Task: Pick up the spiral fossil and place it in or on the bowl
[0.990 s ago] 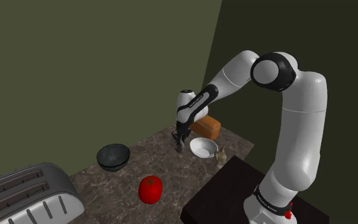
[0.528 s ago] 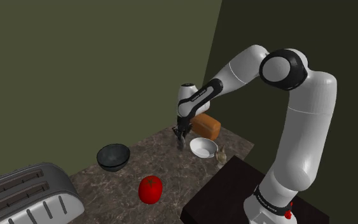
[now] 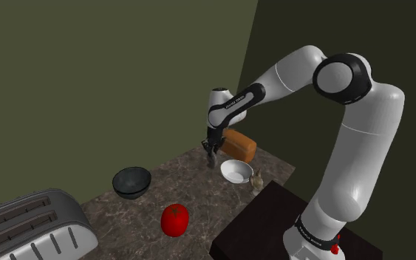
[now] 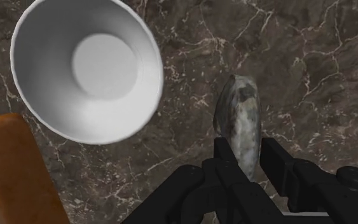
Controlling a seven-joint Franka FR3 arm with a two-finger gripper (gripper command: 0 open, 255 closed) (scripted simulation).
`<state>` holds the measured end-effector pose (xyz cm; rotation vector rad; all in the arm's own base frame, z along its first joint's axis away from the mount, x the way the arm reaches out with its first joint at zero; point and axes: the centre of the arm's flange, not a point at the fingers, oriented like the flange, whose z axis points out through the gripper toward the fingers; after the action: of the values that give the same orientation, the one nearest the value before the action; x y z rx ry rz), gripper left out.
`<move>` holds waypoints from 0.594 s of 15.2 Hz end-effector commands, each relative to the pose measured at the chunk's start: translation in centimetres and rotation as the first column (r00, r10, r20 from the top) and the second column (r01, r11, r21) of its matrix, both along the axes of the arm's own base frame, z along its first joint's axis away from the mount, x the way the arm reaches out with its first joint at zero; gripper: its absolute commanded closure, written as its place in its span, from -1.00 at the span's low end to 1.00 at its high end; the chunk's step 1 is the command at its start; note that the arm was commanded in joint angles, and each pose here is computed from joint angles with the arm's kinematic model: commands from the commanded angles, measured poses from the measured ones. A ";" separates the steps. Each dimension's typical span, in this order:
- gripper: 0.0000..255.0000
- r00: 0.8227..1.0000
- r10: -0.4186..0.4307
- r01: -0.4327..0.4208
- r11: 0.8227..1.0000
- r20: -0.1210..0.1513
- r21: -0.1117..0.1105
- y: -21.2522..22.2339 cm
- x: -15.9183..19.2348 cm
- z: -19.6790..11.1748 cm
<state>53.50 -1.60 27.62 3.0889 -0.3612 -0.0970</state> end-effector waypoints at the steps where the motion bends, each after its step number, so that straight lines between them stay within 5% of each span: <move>1: 1.00 1.000 0.000 0.000 1.000 0.000 0.000 0.1 0.0 1.1; 4: 1.00 1.000 0.000 0.000 1.000 0.000 0.000 0.1 0.0 2.3; 9: 1.00 1.000 0.000 0.000 1.000 0.000 0.000 6.2 2.6 2.5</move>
<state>55.67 3.40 29.89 3.0890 -0.3595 -0.0974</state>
